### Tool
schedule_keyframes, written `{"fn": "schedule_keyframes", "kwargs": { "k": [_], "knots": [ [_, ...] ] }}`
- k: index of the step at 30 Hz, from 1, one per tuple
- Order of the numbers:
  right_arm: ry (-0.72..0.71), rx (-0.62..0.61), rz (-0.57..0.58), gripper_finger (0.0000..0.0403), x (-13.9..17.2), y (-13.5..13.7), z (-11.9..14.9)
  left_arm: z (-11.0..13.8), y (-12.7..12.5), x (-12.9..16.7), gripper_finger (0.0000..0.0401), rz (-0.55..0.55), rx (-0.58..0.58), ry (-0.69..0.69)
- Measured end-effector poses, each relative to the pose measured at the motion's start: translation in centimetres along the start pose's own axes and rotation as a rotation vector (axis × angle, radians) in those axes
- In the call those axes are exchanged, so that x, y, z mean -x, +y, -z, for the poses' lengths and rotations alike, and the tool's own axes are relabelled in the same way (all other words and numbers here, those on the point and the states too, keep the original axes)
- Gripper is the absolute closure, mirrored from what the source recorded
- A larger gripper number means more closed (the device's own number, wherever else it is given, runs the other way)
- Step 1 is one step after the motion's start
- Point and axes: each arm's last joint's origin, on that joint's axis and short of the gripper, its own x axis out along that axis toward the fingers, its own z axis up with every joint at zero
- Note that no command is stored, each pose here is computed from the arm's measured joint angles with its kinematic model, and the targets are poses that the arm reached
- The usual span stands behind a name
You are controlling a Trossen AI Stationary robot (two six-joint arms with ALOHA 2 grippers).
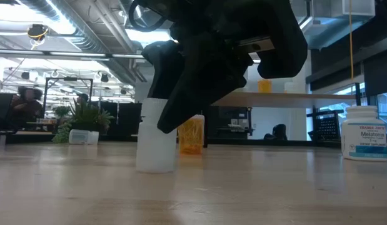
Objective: Pick and place medicine bottles onto shelf by color
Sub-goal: Put the yellow transparent pill bottle on the shelf aligned with the other yellow transparent pill bottle
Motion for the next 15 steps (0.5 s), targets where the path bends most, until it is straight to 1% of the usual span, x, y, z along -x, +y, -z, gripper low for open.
{"fn": "schedule_keyframes", "kwargs": {
  "k": [4, 8, 10, 15],
  "knots": [
    [-0.003, -0.004, 0.001, 0.0254, 0.0, -0.01, -0.03, 0.0, 0.0, 0.0, 0.0227, 0.0, 0.0, 0.0],
    [-0.006, -0.007, 0.003, 0.0246, 0.0, -0.01, -0.06, 0.0, 0.0, 0.0, 0.0227, 0.0, 0.0, 0.0],
    [-0.006, -0.028, 0.003, 0.0242, 0.0, 0.01, -0.07, 0.0, 0.0, 0.0, 0.0227, 0.0, 0.0, 0.0],
    [-0.008, -0.057, -0.002, 0.0249, 0.01, 0.03, -0.09, 0.0, 0.0, 0.0, 0.0227, 0.0, 0.0, 0.0]
  ]
}}
